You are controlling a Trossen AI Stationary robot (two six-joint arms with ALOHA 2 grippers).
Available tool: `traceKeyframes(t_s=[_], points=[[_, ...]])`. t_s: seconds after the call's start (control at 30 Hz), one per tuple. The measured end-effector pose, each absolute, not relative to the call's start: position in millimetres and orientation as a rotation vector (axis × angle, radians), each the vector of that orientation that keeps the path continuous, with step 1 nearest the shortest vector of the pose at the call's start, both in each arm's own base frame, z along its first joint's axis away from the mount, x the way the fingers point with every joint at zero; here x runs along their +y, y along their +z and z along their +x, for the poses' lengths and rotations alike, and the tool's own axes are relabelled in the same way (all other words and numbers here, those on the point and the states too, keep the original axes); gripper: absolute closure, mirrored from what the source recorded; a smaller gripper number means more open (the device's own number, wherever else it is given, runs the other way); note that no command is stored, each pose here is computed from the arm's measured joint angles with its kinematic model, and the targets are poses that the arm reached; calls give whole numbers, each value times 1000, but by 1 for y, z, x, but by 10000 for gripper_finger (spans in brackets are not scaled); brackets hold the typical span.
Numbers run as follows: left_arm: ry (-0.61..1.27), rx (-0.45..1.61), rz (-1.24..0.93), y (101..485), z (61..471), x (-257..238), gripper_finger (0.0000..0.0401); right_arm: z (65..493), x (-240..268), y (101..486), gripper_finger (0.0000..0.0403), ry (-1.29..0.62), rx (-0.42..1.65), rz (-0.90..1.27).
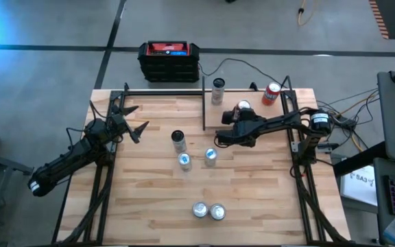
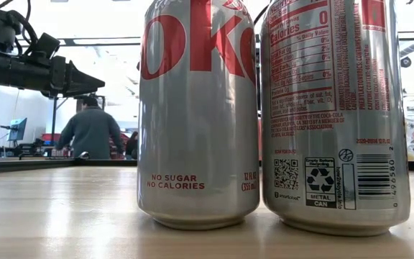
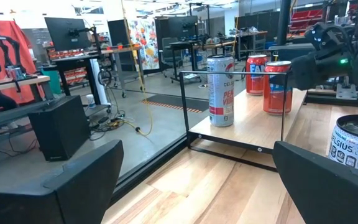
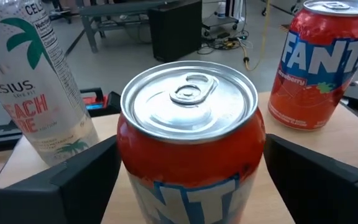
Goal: Place canned beverage on shelf
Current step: Put the red soda can on the shelf aligned with the other red soda can
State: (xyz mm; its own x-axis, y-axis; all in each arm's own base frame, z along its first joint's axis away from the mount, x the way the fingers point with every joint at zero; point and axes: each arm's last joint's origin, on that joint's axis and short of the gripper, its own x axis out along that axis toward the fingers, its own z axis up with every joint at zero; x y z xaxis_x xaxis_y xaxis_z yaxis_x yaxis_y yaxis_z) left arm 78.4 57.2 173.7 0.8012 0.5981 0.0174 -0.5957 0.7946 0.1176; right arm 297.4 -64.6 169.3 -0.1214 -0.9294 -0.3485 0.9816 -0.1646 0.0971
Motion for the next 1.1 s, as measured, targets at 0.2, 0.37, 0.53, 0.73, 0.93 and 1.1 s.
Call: traceKeyframes(t_s=[0.2,0.37,0.53,0.73,0.93,1.1], points=[[641,21,119,174,78,57,3,297,-69,169,92,-1708,182,397],[642,21,120,174,78,57,3,298,-70,169,116,-1700,209,373],[641,21,119,174,78,57,3,298,-70,169,112,-1701,224,361],[642,21,119,174,78,57,3,294,-68,170,103,-1712,224,382],[642,21,120,174,78,57,3,279,-63,173,103,-1785,227,445],[642,21,120,174,78,57,3,267,-59,176,103,-1850,248,433]])
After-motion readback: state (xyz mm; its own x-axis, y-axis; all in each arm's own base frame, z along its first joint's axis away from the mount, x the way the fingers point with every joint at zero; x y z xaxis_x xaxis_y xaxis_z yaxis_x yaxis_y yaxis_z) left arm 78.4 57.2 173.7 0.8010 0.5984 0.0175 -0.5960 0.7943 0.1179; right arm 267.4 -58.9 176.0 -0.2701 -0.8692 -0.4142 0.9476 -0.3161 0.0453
